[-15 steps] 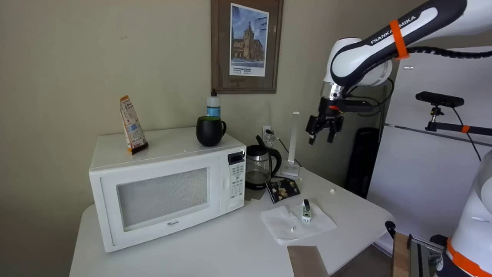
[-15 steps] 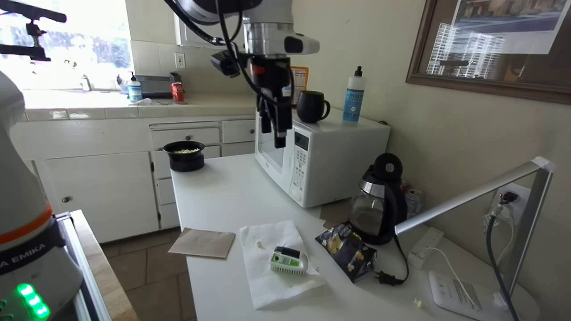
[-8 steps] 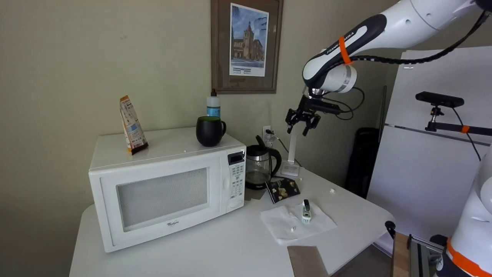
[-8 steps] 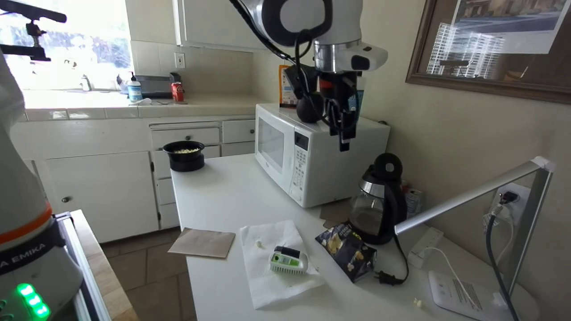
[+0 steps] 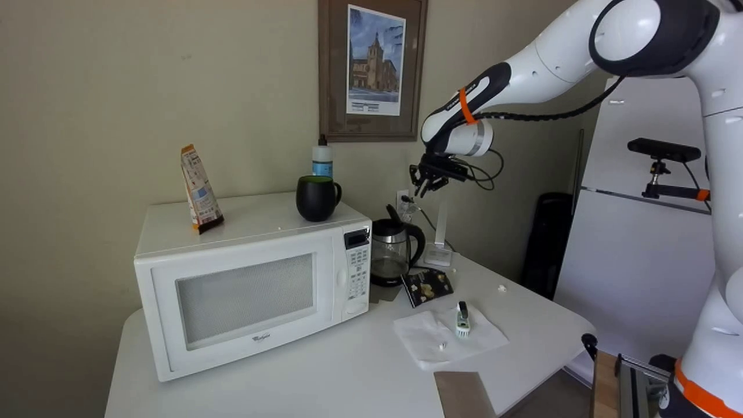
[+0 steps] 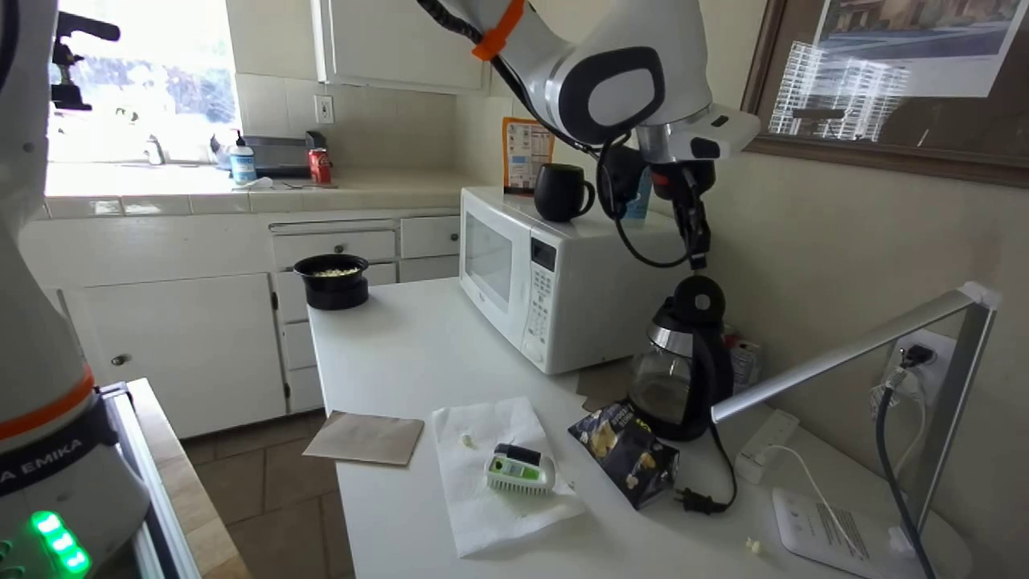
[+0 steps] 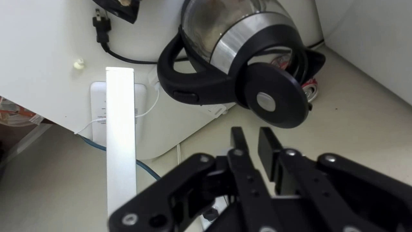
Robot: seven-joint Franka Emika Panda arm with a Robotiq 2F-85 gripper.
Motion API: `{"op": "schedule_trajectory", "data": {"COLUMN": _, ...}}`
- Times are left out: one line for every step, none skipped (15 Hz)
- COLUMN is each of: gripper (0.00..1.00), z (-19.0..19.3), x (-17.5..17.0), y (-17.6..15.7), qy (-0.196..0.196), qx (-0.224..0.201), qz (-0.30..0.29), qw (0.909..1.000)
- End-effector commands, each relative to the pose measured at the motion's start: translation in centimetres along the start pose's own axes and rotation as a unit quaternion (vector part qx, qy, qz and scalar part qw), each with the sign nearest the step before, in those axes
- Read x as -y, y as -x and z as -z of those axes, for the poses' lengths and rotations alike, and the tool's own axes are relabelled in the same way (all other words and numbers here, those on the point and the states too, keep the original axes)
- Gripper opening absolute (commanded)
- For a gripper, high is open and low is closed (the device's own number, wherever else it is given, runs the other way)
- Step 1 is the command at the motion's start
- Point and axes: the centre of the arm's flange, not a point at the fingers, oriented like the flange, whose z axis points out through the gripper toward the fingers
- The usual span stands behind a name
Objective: Close the lid on the kettle.
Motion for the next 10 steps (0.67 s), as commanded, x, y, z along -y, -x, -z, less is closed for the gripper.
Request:
{"op": "schedule_trajectory", "data": {"gripper": 0.0, "z": -3.0, "x": 2.4, "y": -1.3, "qy": 0.001, "qx": -0.029, "qz": -0.057, "qw": 0.998}}
{"op": "schedule_trajectory", "data": {"gripper": 0.0, "z": -3.5, "x": 2.5, "y": -1.2, "qy": 0.002, "qx": -0.036, "qz": -0.064, "qw": 0.9973}}
{"op": "schedule_trajectory", "data": {"gripper": 0.0, "z": -4.1, "x": 2.7, "y": -1.1, "qy": 0.002, "qx": -0.036, "qz": -0.073, "qw": 0.9967}}
{"op": "schedule_trajectory", "data": {"gripper": 0.0, "z": -4.6, "x": 2.7, "y": -1.0, "qy": 0.003, "qx": -0.043, "qz": -0.08, "qw": 0.9959}}
{"op": "schedule_trajectory", "data": {"gripper": 0.0, "z": -5.0, "x": 2.9, "y": -0.9, "qy": 0.001, "qx": -0.042, "qz": -0.088, "qw": 0.9952}}
{"op": "schedule_trajectory", "data": {"gripper": 0.0, "z": -5.3, "x": 2.9, "y": -0.6, "qy": 0.0, "qx": -0.038, "qz": -0.092, "qw": 0.995}}
{"op": "schedule_trajectory", "data": {"gripper": 0.0, "z": -5.5, "x": 3.1, "y": -0.4, "qy": -0.001, "qx": -0.041, "qz": -0.094, "qw": 0.9947}}
{"op": "schedule_trajectory", "data": {"gripper": 0.0, "z": -5.7, "x": 3.5, "y": -0.1, "qy": -0.005, "qx": -0.029, "qz": -0.095, "qw": 0.9951}}
{"op": "schedule_trajectory", "data": {"gripper": 0.0, "z": -5.1, "x": 2.6, "y": -0.3, "qy": 0.0, "qx": -0.031, "qz": -0.081, "qw": 0.9962}}
{"op": "schedule_trajectory", "data": {"gripper": 0.01, "z": -5.2, "x": 2.7, "y": -0.2, "qy": 0.0, "qx": -0.03, "qz": -0.08, "qw": 0.9963}}
